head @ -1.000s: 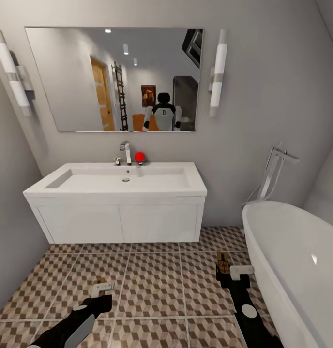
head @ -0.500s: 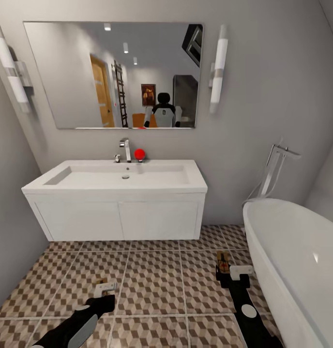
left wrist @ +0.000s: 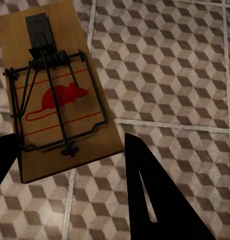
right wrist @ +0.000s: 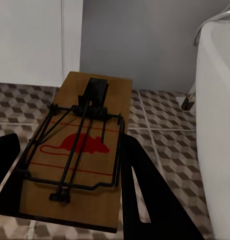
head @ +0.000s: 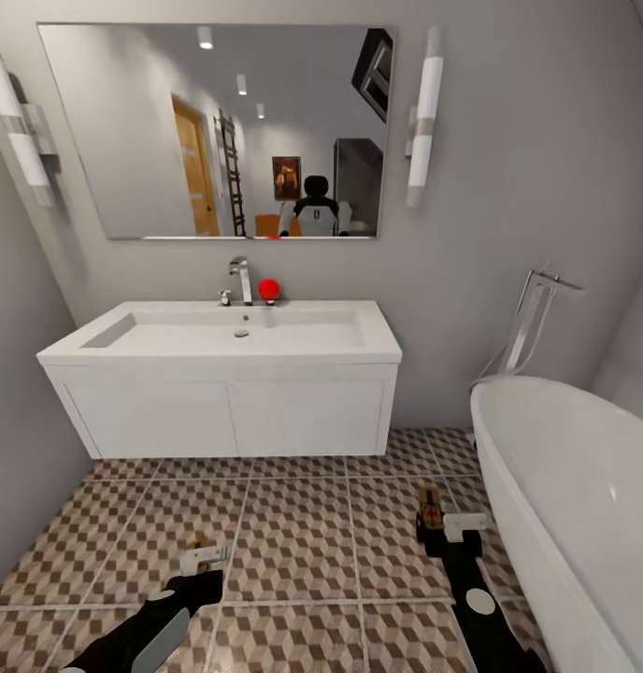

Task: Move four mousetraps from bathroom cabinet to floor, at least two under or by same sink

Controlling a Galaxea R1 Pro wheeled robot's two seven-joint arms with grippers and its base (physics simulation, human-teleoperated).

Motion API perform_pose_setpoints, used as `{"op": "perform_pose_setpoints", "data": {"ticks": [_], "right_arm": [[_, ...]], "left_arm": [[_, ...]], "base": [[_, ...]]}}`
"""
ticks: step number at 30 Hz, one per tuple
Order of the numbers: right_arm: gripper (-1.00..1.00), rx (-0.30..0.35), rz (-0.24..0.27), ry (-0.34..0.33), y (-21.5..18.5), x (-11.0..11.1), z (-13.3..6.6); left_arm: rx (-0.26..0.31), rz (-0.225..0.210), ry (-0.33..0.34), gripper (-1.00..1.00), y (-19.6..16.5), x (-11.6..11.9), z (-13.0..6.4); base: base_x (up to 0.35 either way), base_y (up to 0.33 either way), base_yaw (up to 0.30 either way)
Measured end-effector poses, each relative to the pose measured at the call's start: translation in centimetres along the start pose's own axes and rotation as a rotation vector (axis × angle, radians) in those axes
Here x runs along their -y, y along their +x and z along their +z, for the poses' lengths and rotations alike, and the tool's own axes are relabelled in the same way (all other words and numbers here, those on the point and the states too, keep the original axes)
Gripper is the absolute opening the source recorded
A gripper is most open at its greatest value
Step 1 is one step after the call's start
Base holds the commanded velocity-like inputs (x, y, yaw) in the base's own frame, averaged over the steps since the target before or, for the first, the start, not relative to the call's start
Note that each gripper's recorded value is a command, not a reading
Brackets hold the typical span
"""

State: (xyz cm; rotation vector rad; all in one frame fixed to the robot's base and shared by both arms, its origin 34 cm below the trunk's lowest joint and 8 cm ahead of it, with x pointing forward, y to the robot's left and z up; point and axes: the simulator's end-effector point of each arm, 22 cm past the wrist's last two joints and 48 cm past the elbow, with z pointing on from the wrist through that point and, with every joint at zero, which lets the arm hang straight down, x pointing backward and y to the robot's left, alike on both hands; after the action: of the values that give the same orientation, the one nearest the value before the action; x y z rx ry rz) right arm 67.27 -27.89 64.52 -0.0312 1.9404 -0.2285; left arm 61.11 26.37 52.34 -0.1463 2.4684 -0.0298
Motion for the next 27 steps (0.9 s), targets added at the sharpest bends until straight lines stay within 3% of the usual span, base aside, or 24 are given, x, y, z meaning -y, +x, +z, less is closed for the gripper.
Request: {"op": "perform_pose_setpoints", "data": {"ticks": [6, 11, 16, 19, 25, 27], "right_arm": [[-1.00, -0.013, 0.000, -0.003, 1.7, -0.4, 0.3], [-1.00, -0.022, 0.010, -0.012, 3.0, -1.4, 0.5], [-1.00, -0.028, 0.011, -0.014, 3.3, -1.7, 0.6], [-1.00, -0.031, 0.011, -0.015, 3.5, -1.8, 0.6], [-1.00, -0.039, 0.010, -0.017, 4.0, -1.9, 0.6], [-1.00, -0.041, 0.010, -0.017, 4.1, -1.9, 0.6]], "left_arm": [[-0.003, -0.002, 0.005, -1.00, 0.9, 0.2, 1.0], [0.028, 0.000, 0.028, -1.00, -0.1, 0.8, 1.4], [0.122, 0.013, 0.095, -1.00, -4.9, 2.8, 0.1], [0.141, 0.035, 0.127, -1.00, -6.7, 3.5, -0.8], [0.092, 0.069, 0.147, -1.00, -6.8, 3.7, -1.5], [-0.001, 0.076, 0.128, -1.00, -4.2, 3.1, -0.8]], "base": [[0.000, 0.000, 0.000], [0.000, 0.000, 0.000], [0.000, 0.000, 0.000], [0.000, 0.000, 0.000], [0.000, 0.000, 0.000], [0.000, 0.000, 0.000]]}}
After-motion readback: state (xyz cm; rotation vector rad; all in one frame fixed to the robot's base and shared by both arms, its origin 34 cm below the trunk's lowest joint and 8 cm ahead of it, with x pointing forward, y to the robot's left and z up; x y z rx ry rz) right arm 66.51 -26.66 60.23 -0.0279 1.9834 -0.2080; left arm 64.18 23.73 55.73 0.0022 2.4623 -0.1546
